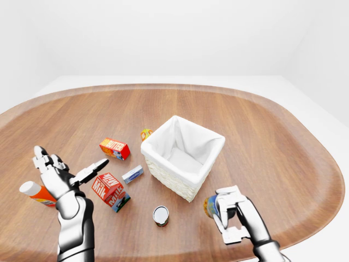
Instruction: Pick up the alphabet soup, and put it in the basket.
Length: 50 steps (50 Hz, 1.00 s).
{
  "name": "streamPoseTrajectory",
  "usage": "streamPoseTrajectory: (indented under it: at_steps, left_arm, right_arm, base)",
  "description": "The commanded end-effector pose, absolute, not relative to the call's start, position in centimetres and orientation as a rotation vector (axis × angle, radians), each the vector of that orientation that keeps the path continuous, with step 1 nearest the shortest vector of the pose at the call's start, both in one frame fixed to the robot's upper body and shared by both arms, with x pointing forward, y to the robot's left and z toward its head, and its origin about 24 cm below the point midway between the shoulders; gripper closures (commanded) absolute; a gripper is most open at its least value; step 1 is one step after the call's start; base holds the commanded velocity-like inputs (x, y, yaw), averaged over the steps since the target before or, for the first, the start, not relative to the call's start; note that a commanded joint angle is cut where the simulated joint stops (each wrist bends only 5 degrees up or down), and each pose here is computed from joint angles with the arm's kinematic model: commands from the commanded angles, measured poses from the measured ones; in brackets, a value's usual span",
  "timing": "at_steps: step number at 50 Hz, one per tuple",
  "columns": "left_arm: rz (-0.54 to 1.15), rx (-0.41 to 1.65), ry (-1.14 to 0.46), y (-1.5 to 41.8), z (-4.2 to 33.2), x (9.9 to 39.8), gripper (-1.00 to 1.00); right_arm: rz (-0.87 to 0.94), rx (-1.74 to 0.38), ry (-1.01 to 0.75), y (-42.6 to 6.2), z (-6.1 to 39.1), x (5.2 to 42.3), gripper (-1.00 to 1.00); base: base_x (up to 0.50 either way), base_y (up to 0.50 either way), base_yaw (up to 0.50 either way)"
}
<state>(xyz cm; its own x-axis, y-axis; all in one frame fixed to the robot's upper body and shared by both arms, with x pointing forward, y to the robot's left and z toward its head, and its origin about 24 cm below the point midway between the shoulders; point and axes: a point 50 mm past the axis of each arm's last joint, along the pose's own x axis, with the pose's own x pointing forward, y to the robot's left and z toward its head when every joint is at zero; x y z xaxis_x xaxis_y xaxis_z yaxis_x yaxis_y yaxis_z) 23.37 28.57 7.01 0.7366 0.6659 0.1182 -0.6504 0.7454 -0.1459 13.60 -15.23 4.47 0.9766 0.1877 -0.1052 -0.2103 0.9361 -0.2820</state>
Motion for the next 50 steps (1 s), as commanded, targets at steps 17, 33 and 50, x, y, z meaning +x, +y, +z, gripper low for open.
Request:
streamPoseTrajectory:
  at_steps: [17, 33, 50]
  left_arm:
    - [0.726, -0.096, -0.176, 28.6, 7.2, 23.3, -1.00]
    - [0.728, -0.094, -0.175, 28.6, 7.2, 23.3, -1.00]
    - [0.729, -0.097, -0.173, 28.7, 7.2, 23.4, -1.00]
  right_arm:
    - [0.200, -0.377, -0.114, -14.4, 11.3, 13.4, 1.00]
    - [0.239, -0.481, -0.363, -13.0, 16.6, 13.1, 1.00]
    - [0.153, -0.581, -0.321, -12.8, 18.2, 14.9, 1.00]
  base:
    - [0.00, 0.00, 0.00]
    - [0.00, 0.00, 0.00]
    - [0.00, 0.00, 0.00]
